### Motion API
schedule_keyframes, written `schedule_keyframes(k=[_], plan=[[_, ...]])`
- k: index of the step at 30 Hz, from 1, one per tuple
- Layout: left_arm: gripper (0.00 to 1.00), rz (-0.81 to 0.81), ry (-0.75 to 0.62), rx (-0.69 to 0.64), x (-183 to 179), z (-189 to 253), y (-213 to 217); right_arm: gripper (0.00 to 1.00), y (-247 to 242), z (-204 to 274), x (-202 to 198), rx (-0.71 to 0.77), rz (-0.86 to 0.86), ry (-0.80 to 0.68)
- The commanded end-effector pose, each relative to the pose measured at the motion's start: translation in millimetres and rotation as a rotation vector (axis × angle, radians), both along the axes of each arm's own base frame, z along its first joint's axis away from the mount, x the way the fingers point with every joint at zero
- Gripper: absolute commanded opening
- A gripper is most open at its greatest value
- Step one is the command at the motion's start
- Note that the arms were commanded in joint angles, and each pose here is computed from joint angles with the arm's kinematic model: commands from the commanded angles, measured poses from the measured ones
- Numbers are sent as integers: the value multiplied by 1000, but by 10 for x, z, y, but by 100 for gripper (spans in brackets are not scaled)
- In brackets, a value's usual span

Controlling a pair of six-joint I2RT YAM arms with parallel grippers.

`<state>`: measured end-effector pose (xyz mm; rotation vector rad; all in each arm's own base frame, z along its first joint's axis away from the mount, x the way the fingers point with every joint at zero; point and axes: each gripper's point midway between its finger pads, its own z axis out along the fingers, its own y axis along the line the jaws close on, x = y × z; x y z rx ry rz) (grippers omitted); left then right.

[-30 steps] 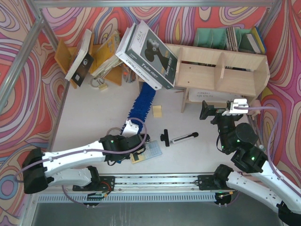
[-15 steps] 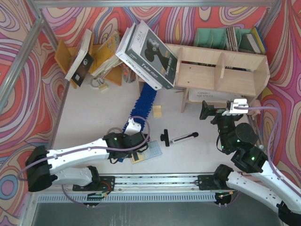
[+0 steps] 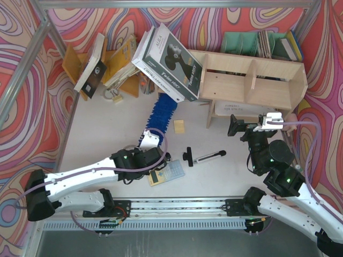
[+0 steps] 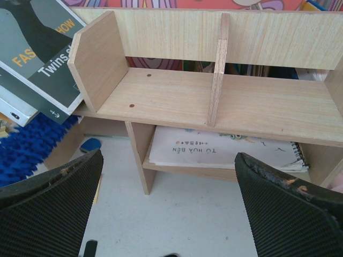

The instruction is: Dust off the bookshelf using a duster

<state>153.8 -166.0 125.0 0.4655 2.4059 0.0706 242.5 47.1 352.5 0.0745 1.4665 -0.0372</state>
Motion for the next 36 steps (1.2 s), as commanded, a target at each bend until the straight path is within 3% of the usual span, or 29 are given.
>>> schedule_keyframes(k=[1,13,27,36], plan=[[0,29,38,7,-18,-281,-40,99,-37,77,-28,22,-8,-14],[0,40,109,37,-82,-649,-63,99,-41,79,-34,23,-7,-15],[0,44,-132,-72,153,295,114,99,-45,77,-32,23,-10,-16],[0,36,3,-35,26,-196,-26,99,-32,66,-18,16,-9,-11]])
